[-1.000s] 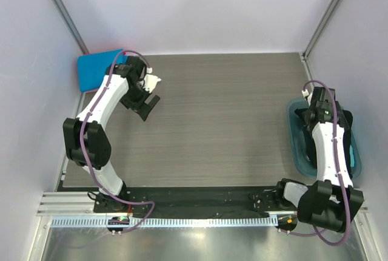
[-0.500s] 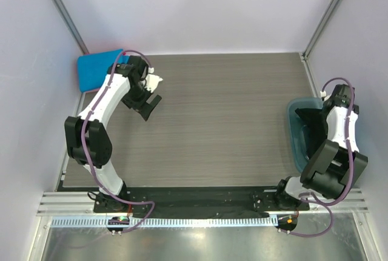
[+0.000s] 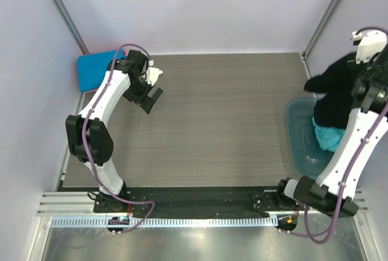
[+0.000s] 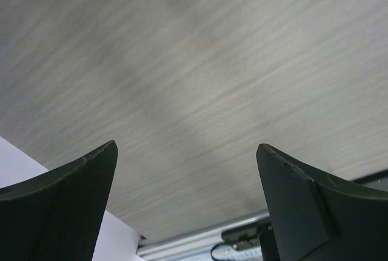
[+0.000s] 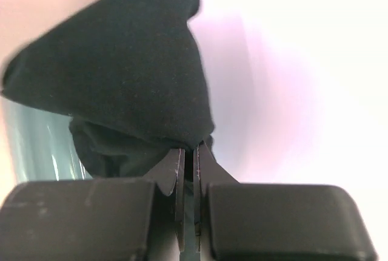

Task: Fold and stack the t-shirts
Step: Grab the tshirt from the pile, then move the tshirt to the center of the board

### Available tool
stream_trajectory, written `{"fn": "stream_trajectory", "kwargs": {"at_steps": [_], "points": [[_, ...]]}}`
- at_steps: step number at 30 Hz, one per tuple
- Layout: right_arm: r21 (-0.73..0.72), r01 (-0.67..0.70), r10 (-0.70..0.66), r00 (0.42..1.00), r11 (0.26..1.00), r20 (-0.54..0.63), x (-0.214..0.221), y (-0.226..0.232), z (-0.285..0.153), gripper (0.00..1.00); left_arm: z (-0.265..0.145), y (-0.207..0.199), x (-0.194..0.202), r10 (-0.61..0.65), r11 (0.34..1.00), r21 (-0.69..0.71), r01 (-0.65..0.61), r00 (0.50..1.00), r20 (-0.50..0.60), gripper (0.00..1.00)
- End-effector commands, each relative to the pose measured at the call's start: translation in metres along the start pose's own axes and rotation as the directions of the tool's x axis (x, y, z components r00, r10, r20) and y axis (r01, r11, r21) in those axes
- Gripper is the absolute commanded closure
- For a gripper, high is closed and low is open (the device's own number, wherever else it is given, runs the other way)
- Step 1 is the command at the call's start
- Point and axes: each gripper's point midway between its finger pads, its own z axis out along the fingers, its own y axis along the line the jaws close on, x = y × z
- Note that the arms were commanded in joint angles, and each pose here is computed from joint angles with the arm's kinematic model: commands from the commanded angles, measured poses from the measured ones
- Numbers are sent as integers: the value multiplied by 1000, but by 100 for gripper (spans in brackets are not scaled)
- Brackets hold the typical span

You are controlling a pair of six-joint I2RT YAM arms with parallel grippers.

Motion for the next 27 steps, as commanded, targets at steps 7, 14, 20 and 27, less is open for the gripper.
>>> {"fn": "stream_trajectory", "kwargs": {"at_steps": [7, 14, 20, 27], "points": [[-498, 400, -69, 827, 769, 558, -81, 136, -66, 99, -16, 25, -77, -172, 985, 39, 168, 952, 254, 3], [-561, 609, -112, 727, 561, 677, -111, 253, -98, 99, -4, 46, -108, -300, 954, 134, 270, 893, 337, 7], [-628, 481, -74, 825, 612, 560, -144, 295, -28, 63, 12, 53, -114, -320, 947, 116, 299, 862, 393, 6], [-690, 417, -65, 878, 592, 475, -159, 342, 16, 46, 9, 54, -105, -334, 941, 92, 325, 861, 384, 6]]}}
